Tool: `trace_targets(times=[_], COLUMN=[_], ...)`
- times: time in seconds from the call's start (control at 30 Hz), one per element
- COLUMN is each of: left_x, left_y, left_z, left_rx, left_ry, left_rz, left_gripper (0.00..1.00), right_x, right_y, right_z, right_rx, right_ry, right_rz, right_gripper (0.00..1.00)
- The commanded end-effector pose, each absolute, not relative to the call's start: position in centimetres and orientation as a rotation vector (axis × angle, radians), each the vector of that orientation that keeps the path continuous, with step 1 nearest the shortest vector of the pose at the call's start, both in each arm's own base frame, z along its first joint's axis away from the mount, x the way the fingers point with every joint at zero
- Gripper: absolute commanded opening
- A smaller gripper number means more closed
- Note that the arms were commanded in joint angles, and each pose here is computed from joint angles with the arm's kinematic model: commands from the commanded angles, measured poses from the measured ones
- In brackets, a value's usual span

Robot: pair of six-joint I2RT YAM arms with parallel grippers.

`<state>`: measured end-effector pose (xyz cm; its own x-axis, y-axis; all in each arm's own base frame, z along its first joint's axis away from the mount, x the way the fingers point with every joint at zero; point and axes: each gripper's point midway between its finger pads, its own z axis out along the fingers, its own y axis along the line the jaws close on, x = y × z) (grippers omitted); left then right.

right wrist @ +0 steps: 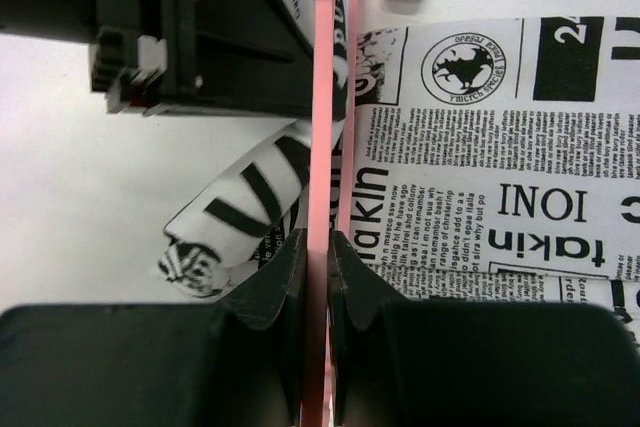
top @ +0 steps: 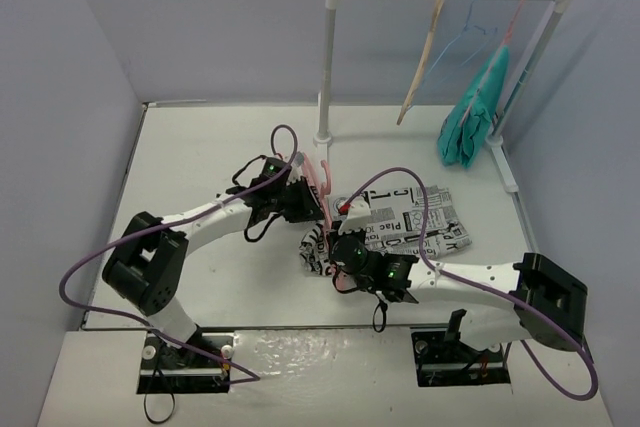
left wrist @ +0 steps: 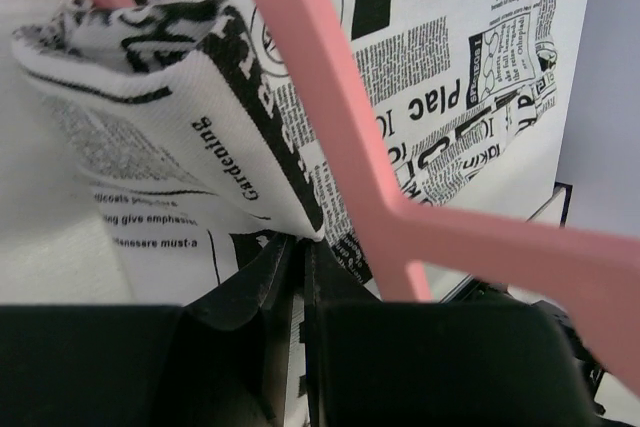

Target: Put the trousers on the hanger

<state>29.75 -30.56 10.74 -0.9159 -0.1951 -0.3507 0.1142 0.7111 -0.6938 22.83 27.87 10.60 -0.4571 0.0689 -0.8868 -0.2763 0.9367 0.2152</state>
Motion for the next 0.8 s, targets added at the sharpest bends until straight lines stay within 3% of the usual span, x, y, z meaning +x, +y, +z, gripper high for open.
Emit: trace_targets(times=[0.0, 0.27, 0.63, 0.77], left_x=[32.4, 32.6, 32.3, 31.8], left_y=[-34.0, -36.7, -37.3, -35.3], left_z=[15.6, 14.6, 13.4, 13.6], left_rx=[0.037, 0.114, 0.163, 0.214], left_ry=[2.321, 2.257, 2.218, 2.249], left_rz=[-1.181, -1.238, -1.23, -1.09], left_gripper=[0.0, 0.01, 0.54, 0.59], right_x=[22.8, 22.7, 22.4, 22.3], right_y=[28.4, 27.5, 25.9, 25.4], right_z=[13.1, 12.4, 9.7, 9.2], right_rx=[-0.063, -0.041, -0.012, -0.005], right_ry=[1.945, 1.952, 2.004, 2.013], right_rz=[0.513, 0.5, 0.472, 0.463], right_gripper=[0.0, 0.0, 0.0, 0.0])
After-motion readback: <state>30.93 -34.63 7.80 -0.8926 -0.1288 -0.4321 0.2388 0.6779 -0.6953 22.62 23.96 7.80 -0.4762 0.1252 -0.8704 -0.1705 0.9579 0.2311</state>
